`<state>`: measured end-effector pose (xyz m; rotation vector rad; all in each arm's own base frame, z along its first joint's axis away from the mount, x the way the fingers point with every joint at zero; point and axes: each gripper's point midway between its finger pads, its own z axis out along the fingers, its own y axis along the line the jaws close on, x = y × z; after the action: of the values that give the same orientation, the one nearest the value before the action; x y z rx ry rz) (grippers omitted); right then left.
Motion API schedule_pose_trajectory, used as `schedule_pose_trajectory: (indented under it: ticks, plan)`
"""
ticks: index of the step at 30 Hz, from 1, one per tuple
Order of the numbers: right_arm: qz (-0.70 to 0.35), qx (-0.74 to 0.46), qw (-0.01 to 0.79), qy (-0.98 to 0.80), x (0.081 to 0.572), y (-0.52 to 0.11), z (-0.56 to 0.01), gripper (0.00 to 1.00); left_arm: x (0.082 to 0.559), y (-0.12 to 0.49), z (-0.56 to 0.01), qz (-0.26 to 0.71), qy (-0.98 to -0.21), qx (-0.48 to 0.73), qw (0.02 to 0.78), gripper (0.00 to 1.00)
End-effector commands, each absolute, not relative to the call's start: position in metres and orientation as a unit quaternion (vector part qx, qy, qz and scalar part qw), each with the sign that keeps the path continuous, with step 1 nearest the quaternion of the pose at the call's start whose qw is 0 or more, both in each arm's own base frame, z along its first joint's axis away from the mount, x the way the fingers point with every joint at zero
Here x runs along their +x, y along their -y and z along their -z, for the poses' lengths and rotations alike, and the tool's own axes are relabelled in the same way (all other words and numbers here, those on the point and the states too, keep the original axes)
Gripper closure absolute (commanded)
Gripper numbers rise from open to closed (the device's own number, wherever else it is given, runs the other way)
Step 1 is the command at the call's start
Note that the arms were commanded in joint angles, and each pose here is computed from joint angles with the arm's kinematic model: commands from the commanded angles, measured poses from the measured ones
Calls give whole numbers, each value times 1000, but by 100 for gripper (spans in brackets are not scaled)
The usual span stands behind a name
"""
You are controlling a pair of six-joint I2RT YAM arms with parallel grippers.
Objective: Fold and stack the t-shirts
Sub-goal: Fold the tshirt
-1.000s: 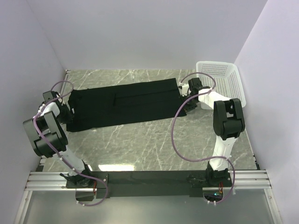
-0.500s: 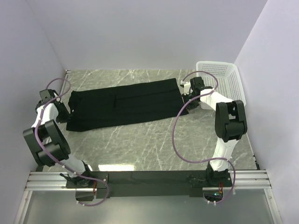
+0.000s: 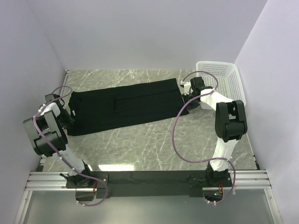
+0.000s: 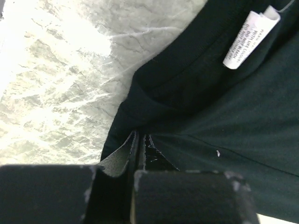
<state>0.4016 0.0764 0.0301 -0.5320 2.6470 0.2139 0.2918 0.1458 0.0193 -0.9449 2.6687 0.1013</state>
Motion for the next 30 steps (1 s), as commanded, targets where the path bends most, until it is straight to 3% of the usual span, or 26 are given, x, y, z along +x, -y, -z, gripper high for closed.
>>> schedule_pose_trajectory:
  ticks: [1,3,5,6,7,9,12,17,23,30]
  plan:
    - [-49,-191,237,-951,409,-61,-44,100,289,-176,-24,-106,-919,-346,154,95]
    - [-47,-191,237,-951,409,-60,-44,100,290,-181,-28,-110,-918,-348,154,89]
    - [-49,-195,234,-951,408,-61,-44,94,292,-183,-31,-112,-916,-352,155,75]
    - [-52,-200,236,-949,408,-63,-46,90,293,-184,-34,-112,-915,-353,157,66]
    - [-57,-206,237,-948,406,-64,-47,77,295,-185,-41,-113,-913,-355,168,59]
    - [-60,-215,248,-943,405,-67,-55,71,303,-188,-59,-114,-906,-358,195,44]
    - [-73,-230,261,-935,404,-74,-69,59,317,-192,-104,-113,-891,-359,254,36]
    - [-118,-265,279,-916,402,-95,-92,51,335,-186,-162,-82,-869,-352,338,32]
    - [-165,-294,293,-895,404,-118,-109,50,352,-180,-161,-48,-876,-337,342,32]
    - [-188,-256,333,-888,478,-137,-143,53,403,-188,-136,-2,-877,-324,354,37]
